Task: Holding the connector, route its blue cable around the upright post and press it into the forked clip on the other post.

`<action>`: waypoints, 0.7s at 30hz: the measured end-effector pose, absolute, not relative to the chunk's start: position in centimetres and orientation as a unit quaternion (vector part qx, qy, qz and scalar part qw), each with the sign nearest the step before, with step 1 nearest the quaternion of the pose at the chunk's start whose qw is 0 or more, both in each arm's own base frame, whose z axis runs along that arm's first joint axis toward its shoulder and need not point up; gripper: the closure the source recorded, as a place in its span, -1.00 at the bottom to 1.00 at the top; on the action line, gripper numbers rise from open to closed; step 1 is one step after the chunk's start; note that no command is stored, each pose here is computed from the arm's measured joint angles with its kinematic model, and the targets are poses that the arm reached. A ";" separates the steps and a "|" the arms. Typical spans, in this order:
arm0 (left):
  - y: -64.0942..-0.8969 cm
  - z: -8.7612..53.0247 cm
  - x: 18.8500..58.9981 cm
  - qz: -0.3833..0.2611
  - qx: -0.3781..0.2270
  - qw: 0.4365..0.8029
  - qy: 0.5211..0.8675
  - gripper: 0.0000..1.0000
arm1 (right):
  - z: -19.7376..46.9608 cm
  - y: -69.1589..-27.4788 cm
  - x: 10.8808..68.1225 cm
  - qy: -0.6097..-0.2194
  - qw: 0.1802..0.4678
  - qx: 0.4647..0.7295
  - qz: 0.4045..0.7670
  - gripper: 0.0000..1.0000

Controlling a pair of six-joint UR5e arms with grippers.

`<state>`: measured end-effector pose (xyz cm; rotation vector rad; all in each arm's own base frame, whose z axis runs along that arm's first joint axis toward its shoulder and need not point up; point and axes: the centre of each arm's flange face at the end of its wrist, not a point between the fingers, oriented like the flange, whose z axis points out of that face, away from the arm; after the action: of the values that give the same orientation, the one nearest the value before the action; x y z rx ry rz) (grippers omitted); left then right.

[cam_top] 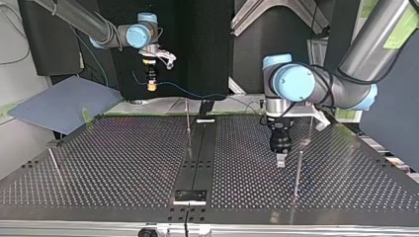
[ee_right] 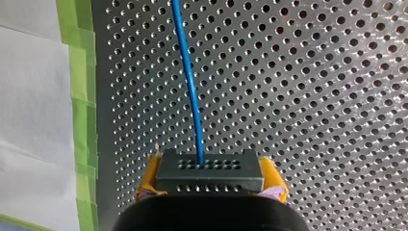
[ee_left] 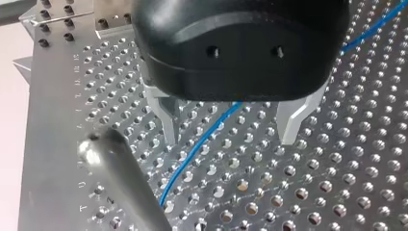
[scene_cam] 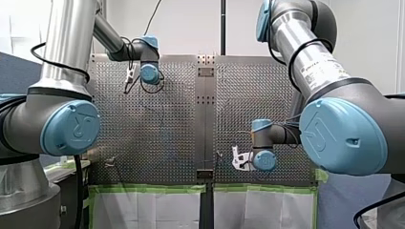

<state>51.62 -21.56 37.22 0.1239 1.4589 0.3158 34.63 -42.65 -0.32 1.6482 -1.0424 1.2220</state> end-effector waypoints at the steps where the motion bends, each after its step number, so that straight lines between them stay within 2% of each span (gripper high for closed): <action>1: -21.5 37.2 51.7 0.144 0.056 0.734 0.661 -1.00 | -0.3 -42.6 34.6 -0.414 0.408 0.654 0.485 1.00; 12: -21.6 37.3 53.0 0.139 0.050 0.760 0.633 -1.00 | -0.3 -42.7 34.6 -0.413 0.408 0.653 0.485 1.00; 21: -22.2 34.8 54.9 0.140 0.048 0.769 0.622 -1.00 | -0.3 -42.7 34.6 -0.413 0.409 0.653 0.486 1.00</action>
<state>54.91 -22.17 34.85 0.1050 1.3499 0.3043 34.63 -42.71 -0.31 1.6453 -1.0416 1.2237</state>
